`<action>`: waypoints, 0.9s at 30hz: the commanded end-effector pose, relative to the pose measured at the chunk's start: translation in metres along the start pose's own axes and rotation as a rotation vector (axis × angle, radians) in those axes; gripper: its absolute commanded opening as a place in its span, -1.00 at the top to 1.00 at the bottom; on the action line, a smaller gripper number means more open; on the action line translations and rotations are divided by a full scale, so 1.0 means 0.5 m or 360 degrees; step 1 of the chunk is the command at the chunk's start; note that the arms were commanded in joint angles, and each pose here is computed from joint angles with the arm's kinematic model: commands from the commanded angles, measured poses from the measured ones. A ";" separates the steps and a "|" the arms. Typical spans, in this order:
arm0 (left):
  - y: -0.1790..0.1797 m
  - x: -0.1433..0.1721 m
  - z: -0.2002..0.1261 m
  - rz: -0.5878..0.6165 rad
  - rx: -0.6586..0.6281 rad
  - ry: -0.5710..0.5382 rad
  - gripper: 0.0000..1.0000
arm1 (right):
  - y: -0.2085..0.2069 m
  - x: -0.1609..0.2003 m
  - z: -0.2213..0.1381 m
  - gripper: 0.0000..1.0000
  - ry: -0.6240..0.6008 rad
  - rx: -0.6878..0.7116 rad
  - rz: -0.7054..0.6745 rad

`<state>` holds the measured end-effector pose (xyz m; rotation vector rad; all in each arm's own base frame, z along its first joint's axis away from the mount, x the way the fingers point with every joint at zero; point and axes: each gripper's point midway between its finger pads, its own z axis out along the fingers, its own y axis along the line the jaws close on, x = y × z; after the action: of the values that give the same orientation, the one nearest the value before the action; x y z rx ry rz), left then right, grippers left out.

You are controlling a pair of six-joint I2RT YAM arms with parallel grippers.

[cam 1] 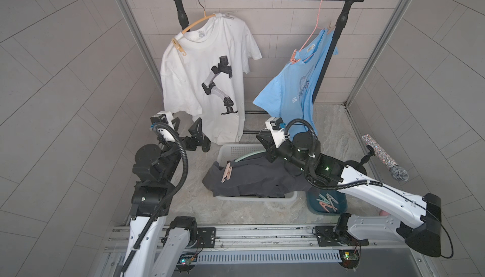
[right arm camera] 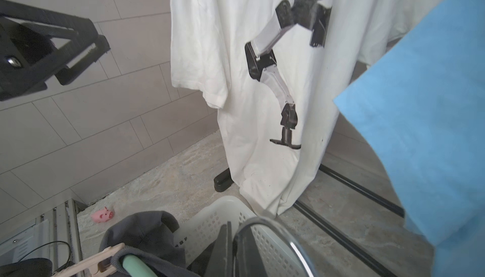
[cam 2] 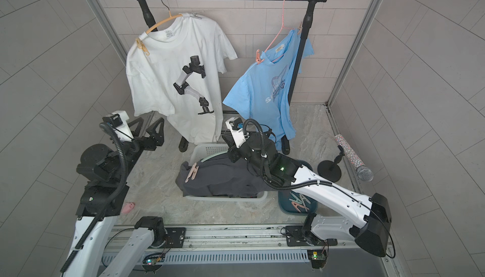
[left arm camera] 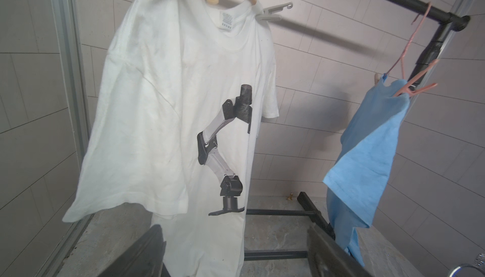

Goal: Use clothespins to secure the t-shirt on both sides of the hanger
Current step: Pick up the hanger from the basket.

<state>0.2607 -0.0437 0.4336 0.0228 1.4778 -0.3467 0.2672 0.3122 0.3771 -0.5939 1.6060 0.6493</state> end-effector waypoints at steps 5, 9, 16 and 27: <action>-0.063 -0.050 -0.013 0.0130 0.0219 0.0090 -0.73 | 0.009 -0.238 -0.116 1.00 -0.0434 -0.0024 -0.0204; -0.070 -0.062 -0.027 0.0215 0.0224 0.0105 -0.74 | 0.012 -0.310 -0.155 1.00 -0.0529 -0.0048 -0.0301; -0.115 -0.088 -0.057 0.0278 0.0380 0.0220 -0.75 | 0.027 -0.395 -0.184 1.00 -0.0658 -0.0101 -0.0449; -0.251 -0.063 -0.178 0.0356 0.1050 0.0301 -0.56 | 0.023 -0.460 -0.263 1.00 -0.0886 -0.0056 -0.0636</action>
<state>0.1669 -0.1178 0.4893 0.6091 1.4938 -0.5465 0.2237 0.2604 0.5717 -0.7234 1.1092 0.5134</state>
